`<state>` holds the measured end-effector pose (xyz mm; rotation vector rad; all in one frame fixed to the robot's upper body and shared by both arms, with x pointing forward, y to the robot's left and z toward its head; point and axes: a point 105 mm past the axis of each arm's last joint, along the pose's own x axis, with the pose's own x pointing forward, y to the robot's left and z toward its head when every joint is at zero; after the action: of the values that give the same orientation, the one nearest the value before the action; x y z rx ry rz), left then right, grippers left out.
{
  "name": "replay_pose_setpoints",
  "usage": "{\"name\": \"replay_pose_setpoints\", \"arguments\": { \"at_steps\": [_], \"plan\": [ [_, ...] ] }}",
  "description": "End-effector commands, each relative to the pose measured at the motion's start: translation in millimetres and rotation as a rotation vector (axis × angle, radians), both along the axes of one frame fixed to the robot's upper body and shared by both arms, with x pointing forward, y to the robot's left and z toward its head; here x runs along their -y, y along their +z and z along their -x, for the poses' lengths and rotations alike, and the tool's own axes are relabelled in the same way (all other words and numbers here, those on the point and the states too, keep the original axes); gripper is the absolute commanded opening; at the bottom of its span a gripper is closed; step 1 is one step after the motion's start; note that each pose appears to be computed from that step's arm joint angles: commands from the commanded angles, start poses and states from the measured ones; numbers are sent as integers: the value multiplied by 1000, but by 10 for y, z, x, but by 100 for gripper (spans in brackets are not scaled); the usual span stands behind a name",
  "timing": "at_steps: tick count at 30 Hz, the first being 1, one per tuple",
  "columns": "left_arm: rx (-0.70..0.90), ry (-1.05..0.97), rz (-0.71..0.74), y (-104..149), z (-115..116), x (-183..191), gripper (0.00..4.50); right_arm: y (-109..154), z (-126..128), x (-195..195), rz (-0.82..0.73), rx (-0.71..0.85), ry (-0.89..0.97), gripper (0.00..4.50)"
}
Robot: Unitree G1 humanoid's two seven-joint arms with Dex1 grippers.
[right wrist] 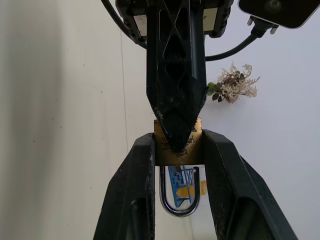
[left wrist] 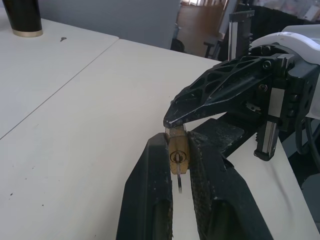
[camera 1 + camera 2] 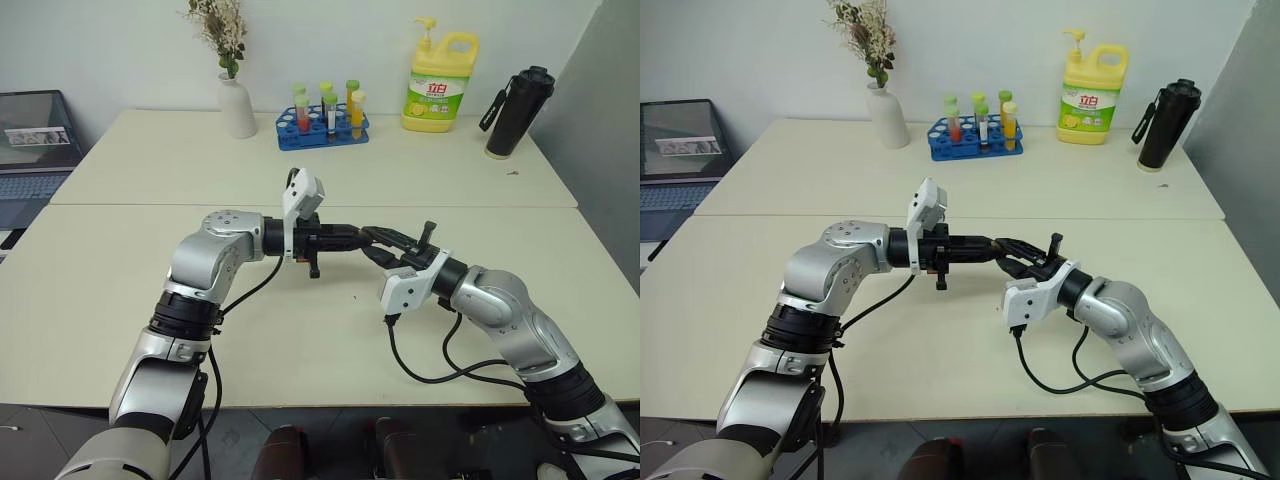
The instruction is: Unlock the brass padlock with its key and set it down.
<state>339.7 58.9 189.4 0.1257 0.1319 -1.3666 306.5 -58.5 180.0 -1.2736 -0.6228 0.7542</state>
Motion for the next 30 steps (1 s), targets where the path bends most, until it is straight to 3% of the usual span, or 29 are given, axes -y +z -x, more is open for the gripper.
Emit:
{"name": "replay_pose_setpoints", "arguments": {
  "at_steps": [1, 9, 12, 13, 23, 26, 30],
  "plan": [
    [17, 4, -19, -33, -17, 36, 16, 194, 51, -35, -24, 77, 30, 94],
    [24, 19, 1, 9, -63, 25, 16, 151, 35, 52, -24, 12, -3, 94],
    [27, 35, 12, 35, -94, 18, 16, 163, 9, 116, -9, 28, -32, 196],
    [28, 38, 15, 40, -101, 17, 16, 164, 0, 136, -6, 31, -41, 197],
    [34, 52, 23, 73, -147, -24, 16, 107, 21, 403, -11, -35, -96, 197],
    [45, 31, 9, 77, -132, -44, 16, 51, 190, 359, -103, -212, -4, 197],
    [69, -20, 1, 107, -75, -56, 16, 154, 295, 268, -199, -315, 84, 107]
  ]
}}
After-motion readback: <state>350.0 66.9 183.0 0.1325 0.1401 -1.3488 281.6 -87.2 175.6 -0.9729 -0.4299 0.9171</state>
